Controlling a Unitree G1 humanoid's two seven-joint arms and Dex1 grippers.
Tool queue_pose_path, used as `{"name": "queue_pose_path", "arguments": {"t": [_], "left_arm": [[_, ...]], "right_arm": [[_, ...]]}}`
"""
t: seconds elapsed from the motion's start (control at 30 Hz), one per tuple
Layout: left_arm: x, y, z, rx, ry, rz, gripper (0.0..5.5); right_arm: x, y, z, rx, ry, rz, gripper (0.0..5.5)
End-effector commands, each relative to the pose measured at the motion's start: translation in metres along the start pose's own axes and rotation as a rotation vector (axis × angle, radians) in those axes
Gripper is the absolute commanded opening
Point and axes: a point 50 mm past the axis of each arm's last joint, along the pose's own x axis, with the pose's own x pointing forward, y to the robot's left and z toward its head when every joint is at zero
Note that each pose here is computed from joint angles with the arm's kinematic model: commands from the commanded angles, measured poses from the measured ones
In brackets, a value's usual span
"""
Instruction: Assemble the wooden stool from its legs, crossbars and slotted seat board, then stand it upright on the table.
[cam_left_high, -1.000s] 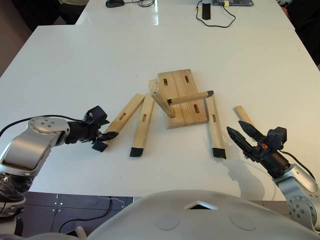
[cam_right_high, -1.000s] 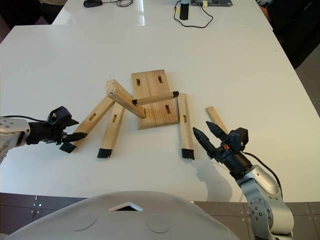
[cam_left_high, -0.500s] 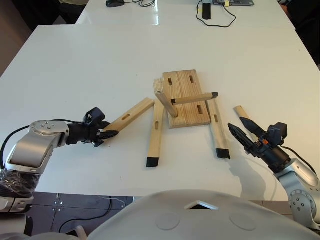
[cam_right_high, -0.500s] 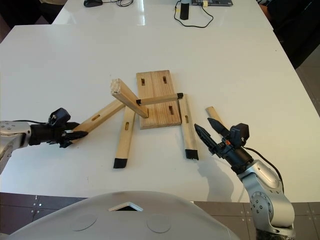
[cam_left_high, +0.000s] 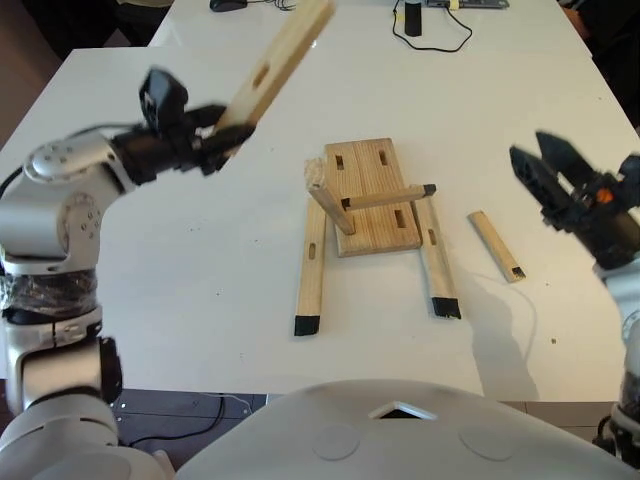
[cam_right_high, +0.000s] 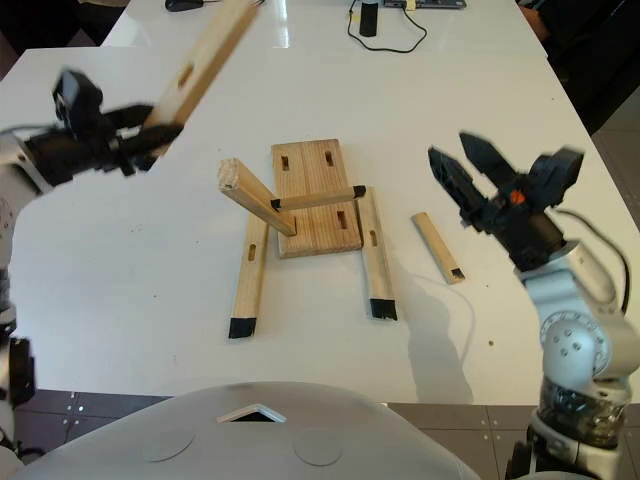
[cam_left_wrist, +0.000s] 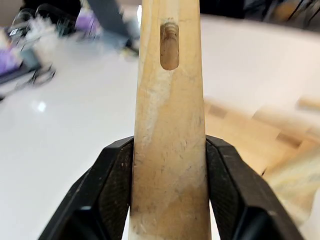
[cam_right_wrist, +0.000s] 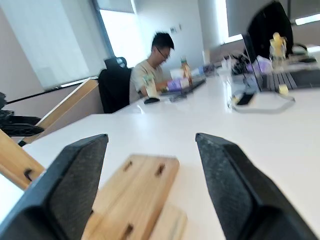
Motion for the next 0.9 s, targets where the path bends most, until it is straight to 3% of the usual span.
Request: {"name": "queue_pose_path", "arguments": {"t": [0.03,0.13,0.3,0.47,0.83,0.9], "left_arm": [[0.009,-0.014,0.067,0.006,-0.243,-0.258,2.01],[0.01,-0.046,0.096,0.031,-0.312,-0.527,2.01],[0.016,-0.08,0.071,0.025,-0.181,-0.739,2.01],[0.016,-0.08,0.059,0.001,-0.132,-0.773,2.01],[0.024,-0.075,0.035,-0.027,-0.03,-0.771,2.01],[0.026,-0.074,0.032,-0.035,-0.027,-0.777,2.01]], "right_arm": [[0.029,0.016,0.029,-0.014,-0.028,0.241,3.2],[0.049,0.029,0.049,-0.015,-0.062,0.388,3.2],[0.071,0.055,0.066,-0.025,-0.053,0.596,3.81],[0.073,0.069,0.062,-0.013,0.03,0.724,3.99],[0.078,0.076,0.07,-0.031,0.021,0.788,3.99],[0.078,0.077,0.068,-0.032,0.022,0.792,3.74]]}}
